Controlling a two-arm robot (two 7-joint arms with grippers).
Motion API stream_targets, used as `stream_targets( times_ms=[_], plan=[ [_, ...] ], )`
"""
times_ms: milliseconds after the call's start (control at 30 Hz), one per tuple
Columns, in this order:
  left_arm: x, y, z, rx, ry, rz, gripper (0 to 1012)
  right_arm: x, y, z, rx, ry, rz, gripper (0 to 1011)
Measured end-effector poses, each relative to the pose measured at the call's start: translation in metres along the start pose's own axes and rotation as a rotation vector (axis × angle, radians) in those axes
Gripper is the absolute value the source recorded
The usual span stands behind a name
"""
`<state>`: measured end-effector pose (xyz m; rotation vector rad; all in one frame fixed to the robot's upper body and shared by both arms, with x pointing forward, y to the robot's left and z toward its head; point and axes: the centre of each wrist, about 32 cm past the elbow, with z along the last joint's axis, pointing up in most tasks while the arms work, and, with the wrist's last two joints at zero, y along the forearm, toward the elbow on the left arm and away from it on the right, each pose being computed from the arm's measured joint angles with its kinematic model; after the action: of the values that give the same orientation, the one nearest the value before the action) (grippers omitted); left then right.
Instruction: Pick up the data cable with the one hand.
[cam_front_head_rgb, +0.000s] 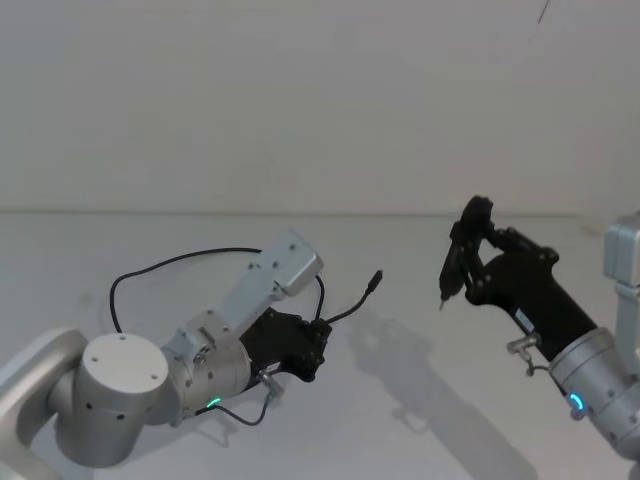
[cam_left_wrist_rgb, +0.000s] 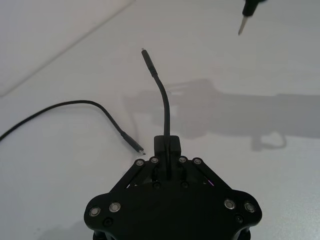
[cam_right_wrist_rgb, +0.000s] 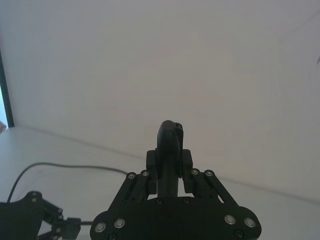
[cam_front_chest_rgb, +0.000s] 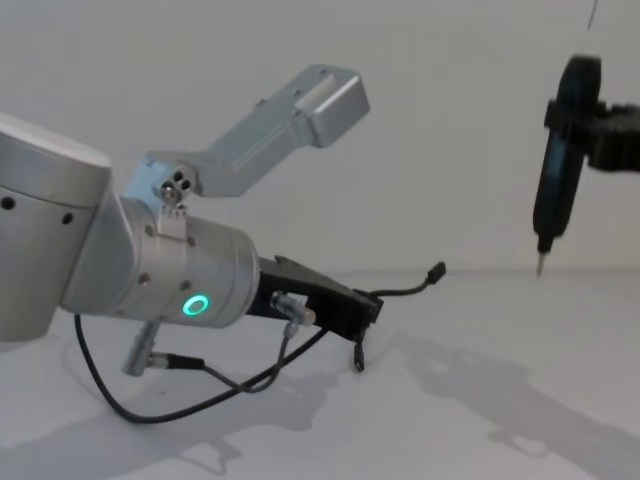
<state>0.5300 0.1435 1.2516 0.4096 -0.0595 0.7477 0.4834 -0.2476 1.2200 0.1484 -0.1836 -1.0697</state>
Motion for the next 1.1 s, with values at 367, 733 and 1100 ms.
stream_targets(
  times_ms=[367,733,1100],
  plan=[
    [0.0003,0.0077,-0.0012,-0.028,-0.004,0.023,39,0.016,0.011,0.014,0.094,-0.021,0.018,279],
    [0.0034,0.0096,-0.002,-0.054,-0.038,-0.017,39,0.025,0.022,0.015,0.156,0.01,0.043,279],
    [0.0102,0.0124,-0.0013,-0.099,-0.12,-0.084,39,0.031,0.027,0.01,0.174,0.061,0.089,279]
  ],
)
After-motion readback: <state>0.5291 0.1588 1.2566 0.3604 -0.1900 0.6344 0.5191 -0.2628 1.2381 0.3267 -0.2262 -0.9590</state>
